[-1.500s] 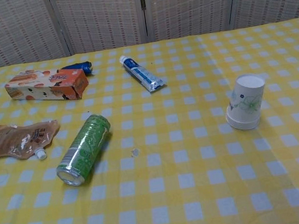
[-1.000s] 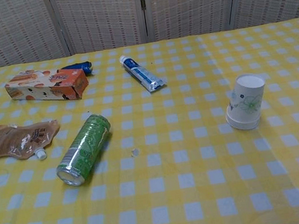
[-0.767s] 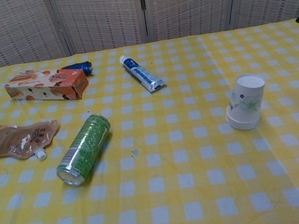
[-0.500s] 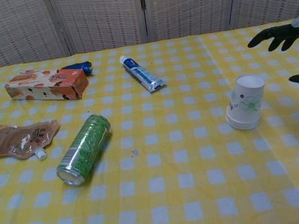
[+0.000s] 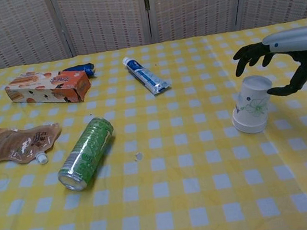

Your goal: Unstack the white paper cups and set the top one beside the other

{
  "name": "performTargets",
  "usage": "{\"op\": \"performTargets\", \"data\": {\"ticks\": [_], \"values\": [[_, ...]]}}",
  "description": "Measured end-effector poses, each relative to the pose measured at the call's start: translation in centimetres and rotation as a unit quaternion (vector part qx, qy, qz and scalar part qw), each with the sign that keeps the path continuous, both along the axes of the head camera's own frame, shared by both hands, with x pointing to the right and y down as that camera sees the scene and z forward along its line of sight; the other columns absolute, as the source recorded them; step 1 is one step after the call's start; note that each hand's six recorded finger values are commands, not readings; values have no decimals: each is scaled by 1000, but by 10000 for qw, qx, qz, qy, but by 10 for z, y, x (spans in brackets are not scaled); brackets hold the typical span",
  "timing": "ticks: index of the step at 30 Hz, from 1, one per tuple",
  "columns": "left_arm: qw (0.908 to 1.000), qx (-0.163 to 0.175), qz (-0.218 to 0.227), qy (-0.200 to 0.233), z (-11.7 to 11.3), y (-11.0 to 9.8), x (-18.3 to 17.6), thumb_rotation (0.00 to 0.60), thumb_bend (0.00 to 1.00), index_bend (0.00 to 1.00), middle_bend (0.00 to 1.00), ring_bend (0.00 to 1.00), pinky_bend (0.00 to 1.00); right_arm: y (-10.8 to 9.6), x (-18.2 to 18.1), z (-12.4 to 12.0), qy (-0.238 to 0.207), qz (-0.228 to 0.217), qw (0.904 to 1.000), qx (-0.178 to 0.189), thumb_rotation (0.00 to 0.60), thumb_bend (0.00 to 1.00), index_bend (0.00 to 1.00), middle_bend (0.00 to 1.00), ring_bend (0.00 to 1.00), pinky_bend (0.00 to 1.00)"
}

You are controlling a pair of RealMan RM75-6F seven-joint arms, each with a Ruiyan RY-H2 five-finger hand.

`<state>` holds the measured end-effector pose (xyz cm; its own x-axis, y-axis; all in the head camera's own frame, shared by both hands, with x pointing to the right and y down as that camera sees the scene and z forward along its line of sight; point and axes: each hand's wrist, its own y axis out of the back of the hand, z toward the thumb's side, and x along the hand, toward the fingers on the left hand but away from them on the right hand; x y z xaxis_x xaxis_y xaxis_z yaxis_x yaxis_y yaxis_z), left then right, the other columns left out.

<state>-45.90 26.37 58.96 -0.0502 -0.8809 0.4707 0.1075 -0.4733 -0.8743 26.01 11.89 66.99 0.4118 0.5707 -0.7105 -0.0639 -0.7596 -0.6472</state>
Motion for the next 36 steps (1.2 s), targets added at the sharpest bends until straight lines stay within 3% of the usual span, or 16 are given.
{"op": "performTargets", "data": {"ticks": [12,24,36], "values": [[10000,-35,-24,-10,2,0,1,600,227,35,43,96,0,-2,0,5,26,30,10000,-56,600,428,287,82,151,190],[10000,-32,-57,-23,2,1,-1,600,227,34,43,96,0,-5,-2,5,-11,77,10000,-25,600,428,397,146,172,195],[10000,-10,-37,-3,0,1,0,600,227,34,43,96,0,-8,4,-18,-151,153,9997,143,600,429,402,156,187,197]]}}
